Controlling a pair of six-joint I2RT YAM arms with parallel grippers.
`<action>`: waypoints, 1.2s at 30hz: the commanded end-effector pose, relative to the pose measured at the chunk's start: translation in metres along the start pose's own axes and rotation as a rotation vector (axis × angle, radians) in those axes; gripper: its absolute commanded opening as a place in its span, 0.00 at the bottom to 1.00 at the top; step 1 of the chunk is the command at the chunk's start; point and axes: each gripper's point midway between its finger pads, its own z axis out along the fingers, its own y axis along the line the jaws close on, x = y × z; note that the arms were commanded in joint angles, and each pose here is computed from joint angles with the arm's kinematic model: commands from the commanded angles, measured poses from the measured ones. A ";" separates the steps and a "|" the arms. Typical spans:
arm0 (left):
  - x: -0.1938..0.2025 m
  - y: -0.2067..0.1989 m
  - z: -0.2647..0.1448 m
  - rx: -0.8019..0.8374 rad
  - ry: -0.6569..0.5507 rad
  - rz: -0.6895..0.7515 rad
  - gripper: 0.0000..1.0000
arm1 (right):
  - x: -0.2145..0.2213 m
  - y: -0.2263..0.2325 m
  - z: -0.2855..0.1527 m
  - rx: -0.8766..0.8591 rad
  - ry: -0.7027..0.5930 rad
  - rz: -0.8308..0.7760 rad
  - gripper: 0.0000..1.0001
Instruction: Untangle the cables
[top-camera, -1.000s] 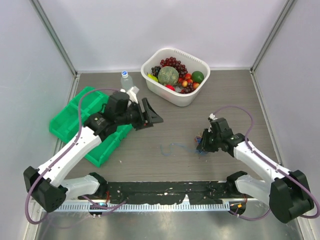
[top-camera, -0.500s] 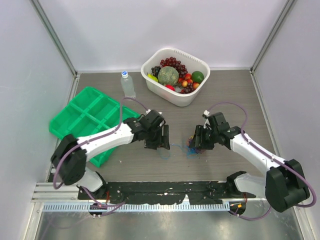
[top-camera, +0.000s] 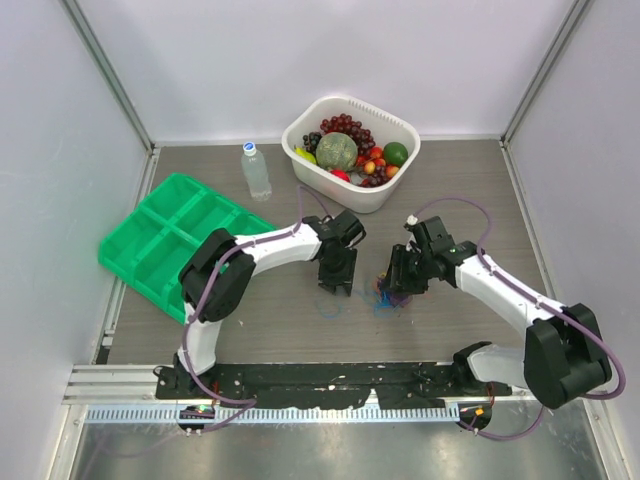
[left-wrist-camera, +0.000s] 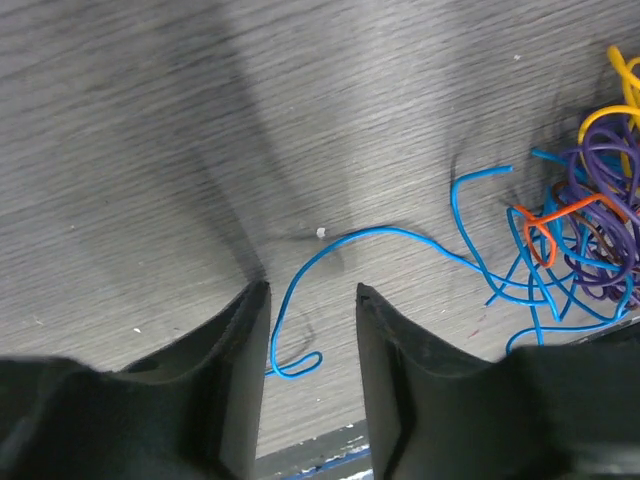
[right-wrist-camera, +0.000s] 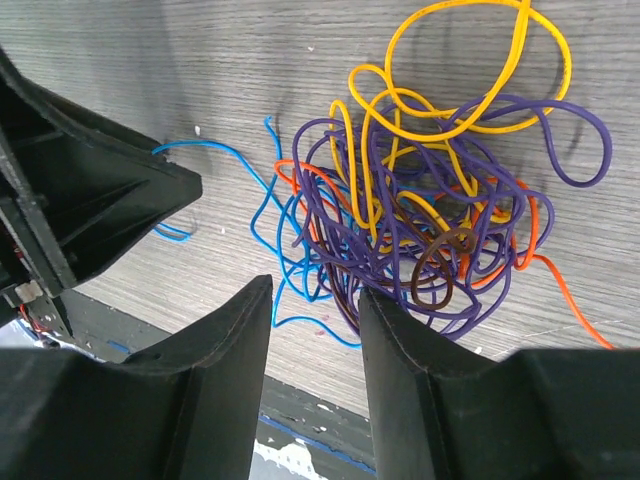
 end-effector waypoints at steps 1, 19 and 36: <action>0.020 0.003 -0.003 0.000 0.061 0.022 0.34 | -0.007 -0.001 0.003 0.028 -0.014 0.002 0.45; -0.004 -0.059 -0.344 0.469 -0.672 0.073 0.00 | 0.001 -0.056 0.034 0.304 -0.040 0.190 0.36; -0.012 -0.085 -0.620 0.834 -1.290 0.145 0.00 | -0.031 -0.081 -0.001 0.450 -0.204 0.198 0.36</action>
